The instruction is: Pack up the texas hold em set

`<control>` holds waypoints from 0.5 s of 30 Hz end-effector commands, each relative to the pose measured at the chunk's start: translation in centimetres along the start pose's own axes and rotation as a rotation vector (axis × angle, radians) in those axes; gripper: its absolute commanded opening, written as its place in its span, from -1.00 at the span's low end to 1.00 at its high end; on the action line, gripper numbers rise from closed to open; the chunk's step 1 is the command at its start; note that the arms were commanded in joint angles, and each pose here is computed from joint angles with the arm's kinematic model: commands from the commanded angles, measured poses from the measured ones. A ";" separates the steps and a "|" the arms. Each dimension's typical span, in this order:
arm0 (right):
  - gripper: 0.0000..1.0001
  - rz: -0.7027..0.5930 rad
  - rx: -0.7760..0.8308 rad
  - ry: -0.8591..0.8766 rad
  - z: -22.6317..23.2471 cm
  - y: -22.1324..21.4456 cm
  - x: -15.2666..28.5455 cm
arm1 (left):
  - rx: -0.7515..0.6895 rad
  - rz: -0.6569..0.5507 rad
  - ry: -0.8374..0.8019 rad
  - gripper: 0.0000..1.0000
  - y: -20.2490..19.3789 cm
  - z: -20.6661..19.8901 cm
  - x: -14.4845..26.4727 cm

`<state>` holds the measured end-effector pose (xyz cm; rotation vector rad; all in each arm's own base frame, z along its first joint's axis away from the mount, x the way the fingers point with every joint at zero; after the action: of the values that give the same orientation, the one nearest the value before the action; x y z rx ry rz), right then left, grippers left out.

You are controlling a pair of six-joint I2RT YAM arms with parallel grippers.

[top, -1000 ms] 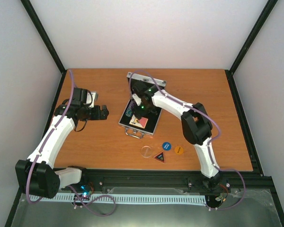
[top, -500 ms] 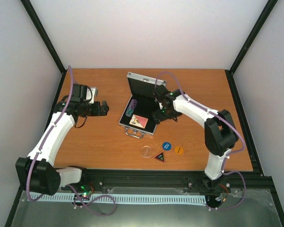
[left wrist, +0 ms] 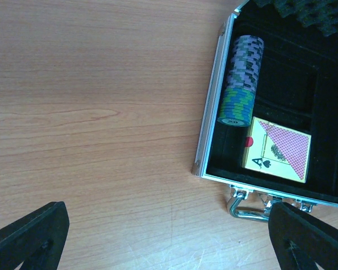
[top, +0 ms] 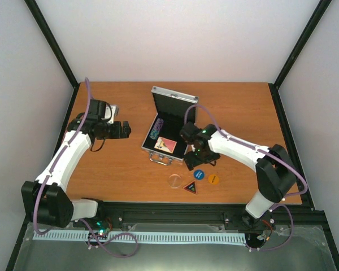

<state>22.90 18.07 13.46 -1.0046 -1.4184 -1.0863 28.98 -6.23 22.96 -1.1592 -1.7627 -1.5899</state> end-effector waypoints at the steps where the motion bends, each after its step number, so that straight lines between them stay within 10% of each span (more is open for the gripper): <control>1: 0.92 -0.032 0.175 0.056 4.9 -0.1 1.3 | -0.032 -0.061 -0.008 0.99 2.1 -0.2 0.7; 15: 0.93 0.008 0.494 0.179 14.2 -1.0 -0.4 | -0.052 -0.081 0.042 0.99 2.4 0.1 1.7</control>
<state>19.76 29.81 13.35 -0.5917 -1.4477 -0.8301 30.12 -6.08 24.10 -1.1199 -1.7616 -1.6335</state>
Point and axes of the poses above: each gripper's point midway between its finger pads, its own x axis back along the fingers, its own z axis along the line the jaws close on, y = z × x, the point moved 6 cm from there along x, back along the fingers, and after that the axes turned 7 degrees about -x, right-handed, at the moved point
